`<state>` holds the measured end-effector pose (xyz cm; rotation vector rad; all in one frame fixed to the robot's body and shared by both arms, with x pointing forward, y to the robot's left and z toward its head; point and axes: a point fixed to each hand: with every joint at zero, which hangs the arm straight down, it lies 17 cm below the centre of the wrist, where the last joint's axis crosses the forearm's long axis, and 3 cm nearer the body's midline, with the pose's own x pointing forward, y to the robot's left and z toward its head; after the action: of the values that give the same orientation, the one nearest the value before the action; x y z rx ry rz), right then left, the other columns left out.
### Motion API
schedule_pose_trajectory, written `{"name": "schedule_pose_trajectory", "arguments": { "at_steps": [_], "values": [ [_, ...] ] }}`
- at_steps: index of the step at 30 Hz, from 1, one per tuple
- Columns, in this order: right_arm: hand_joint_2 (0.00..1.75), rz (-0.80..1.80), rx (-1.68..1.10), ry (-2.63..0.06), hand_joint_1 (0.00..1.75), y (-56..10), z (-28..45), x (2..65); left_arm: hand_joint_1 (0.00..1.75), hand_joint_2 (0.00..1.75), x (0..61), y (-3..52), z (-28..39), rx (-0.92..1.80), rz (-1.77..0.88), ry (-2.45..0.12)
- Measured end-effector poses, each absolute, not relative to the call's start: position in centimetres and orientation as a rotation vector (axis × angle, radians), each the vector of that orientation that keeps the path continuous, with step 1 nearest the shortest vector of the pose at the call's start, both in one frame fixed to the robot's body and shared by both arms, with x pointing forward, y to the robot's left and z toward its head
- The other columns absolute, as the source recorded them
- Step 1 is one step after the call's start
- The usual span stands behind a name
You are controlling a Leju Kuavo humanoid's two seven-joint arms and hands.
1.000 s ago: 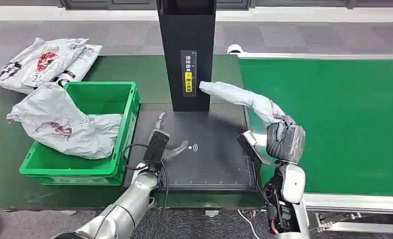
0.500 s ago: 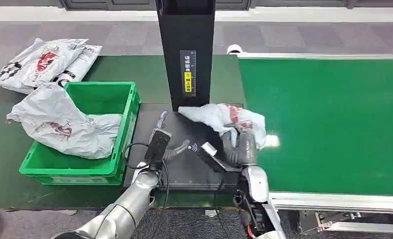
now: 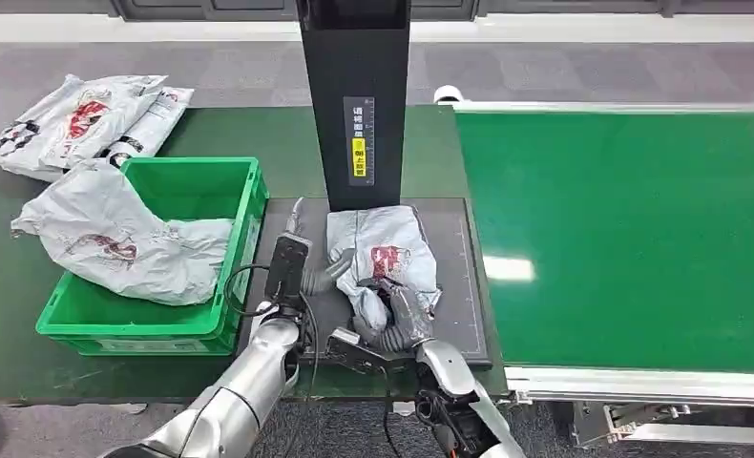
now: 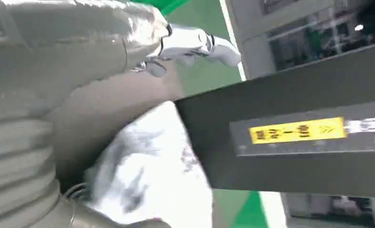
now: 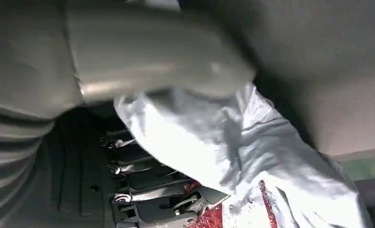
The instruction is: Moved the parcel from conveyor to table for the left to box.
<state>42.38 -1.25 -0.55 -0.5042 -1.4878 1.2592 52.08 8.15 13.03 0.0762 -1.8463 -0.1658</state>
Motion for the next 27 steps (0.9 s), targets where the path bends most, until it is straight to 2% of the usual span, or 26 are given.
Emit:
{"name": "schedule_pose_trajectory", "arguments": {
  "at_steps": [18,23,27],
  "values": [
    [1.75,1.302,-0.527,-1.45,0.0,-1.8,-1.6,42.2,0.0,1.75,52.6,9.2,14.7,0.092,-0.101,-1.881],
    [1.75,1.099,-0.481,-1.561,0.0,-3.1,0.9,42.9,0.0,1.75,52.5,11.4,16.2,0.1,0.033,-1.918],
    [1.75,0.848,-0.392,-1.684,0.0,-4.8,4.4,43.9,0.0,1.75,52.3,12.3,16.9,0.116,0.027,-1.952]
  ]
}}
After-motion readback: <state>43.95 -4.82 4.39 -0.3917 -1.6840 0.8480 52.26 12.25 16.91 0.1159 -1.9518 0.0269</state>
